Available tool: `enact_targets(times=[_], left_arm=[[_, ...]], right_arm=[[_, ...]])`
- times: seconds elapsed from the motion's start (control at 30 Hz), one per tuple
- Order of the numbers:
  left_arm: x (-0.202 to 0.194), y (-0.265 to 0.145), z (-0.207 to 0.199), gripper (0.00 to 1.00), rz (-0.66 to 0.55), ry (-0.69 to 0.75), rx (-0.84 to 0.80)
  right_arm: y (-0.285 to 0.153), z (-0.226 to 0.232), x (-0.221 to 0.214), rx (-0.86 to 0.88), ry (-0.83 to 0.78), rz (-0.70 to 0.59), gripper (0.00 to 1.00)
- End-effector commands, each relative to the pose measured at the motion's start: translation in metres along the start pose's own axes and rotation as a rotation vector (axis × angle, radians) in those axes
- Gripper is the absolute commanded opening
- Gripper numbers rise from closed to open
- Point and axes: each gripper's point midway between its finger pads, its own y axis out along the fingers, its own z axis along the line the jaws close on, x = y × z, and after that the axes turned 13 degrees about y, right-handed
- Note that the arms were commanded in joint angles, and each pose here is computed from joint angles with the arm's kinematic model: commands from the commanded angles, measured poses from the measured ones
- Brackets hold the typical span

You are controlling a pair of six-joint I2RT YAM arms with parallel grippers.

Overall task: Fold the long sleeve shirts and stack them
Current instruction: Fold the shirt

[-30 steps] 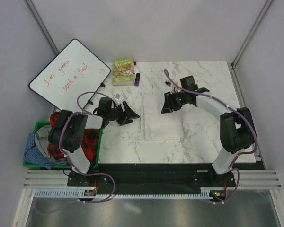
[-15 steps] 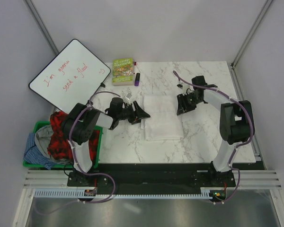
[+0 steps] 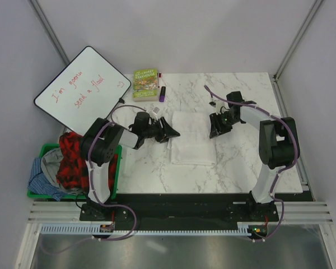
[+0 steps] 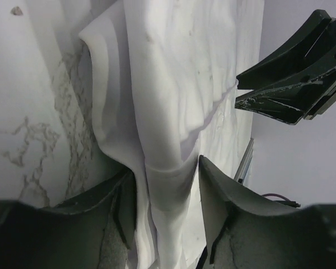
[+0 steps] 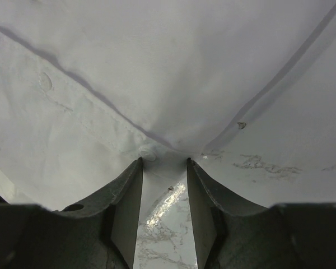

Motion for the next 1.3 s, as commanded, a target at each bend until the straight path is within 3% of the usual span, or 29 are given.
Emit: enact_targets(times=[0.0,0.1,0.13,0.17,0.27,0.3,0.33,0.4,0.47,0.5,0.57,0.6,0.7,0.83,0.9,1.03,1.07,1.2,1.27], left_arm=[[-0.010,0.012,0.018,0.49,0.040,-0.015,0.054],[-0.004,0.011,0.011,0.26,0.052,0.019,0.026],[-0.002,0.009,0.011,0.10,0.062,0.065,0.029],[0.010,0.000,0.005,0.03,0.049,0.097,0.040],[0.024,-0.024,0.006,0.02,0.112,0.205,0.119],[0.055,-0.029,-0.011,0.02,0.080,0.298,0.141],[0.039,-0.044,0.000,0.02,0.196,0.342,0.210],[0.075,-0.060,-0.024,0.02,0.185,0.476,0.253],[0.087,-0.081,-0.026,0.02,0.249,0.606,0.344],[0.126,-0.090,-0.041,0.02,0.208,0.787,0.405],[0.135,-0.103,-0.055,0.02,0.274,0.915,0.488],[0.168,-0.115,-0.070,0.02,0.245,1.075,0.578],[0.177,-0.118,-0.082,0.02,0.341,1.336,0.739],[0.141,-0.087,-0.094,0.02,0.494,1.585,0.805],[0.117,-0.068,-0.078,0.02,0.611,1.660,0.837],[0.037,-0.016,-0.061,0.02,0.808,1.764,0.765],[0.017,-0.002,-0.046,0.02,0.868,1.765,0.748],[-0.047,0.031,-0.046,0.02,0.914,1.683,0.696],[-0.071,0.040,-0.061,0.11,0.920,1.655,0.633]], right_arm=[[-0.001,0.006,0.001,0.029,-0.013,-0.015,0.45],[-0.004,0.009,0.003,0.034,-0.011,-0.020,0.45],[-0.007,0.009,0.005,0.033,-0.012,-0.024,0.45],[-0.013,0.011,0.007,0.035,-0.021,-0.036,0.45],[-0.034,0.012,0.015,0.047,-0.011,-0.074,0.46],[-0.039,0.012,0.013,0.053,-0.002,-0.072,0.46],[-0.048,0.008,0.015,0.049,0.006,-0.090,0.46],[-0.058,0.004,0.014,0.046,0.005,-0.099,0.47],[-0.071,-0.002,0.014,0.042,0.015,-0.119,0.47],[-0.074,-0.002,0.014,0.045,0.005,-0.124,0.47],[-0.086,-0.010,0.014,0.046,0.028,-0.146,0.47],[-0.090,-0.011,0.014,0.049,0.033,-0.152,0.47],[-0.099,-0.016,0.013,0.056,0.046,-0.168,0.47],[-0.102,-0.019,0.008,0.073,0.063,-0.171,0.47],[-0.101,-0.021,0.004,0.088,0.085,-0.165,0.47],[-0.100,-0.022,-0.008,0.134,0.152,-0.150,0.47],[-0.097,-0.021,-0.017,0.151,0.183,-0.131,0.47],[-0.095,-0.021,-0.038,0.214,0.280,-0.102,0.47],[-0.095,-0.020,-0.049,0.235,0.323,-0.082,0.48]])
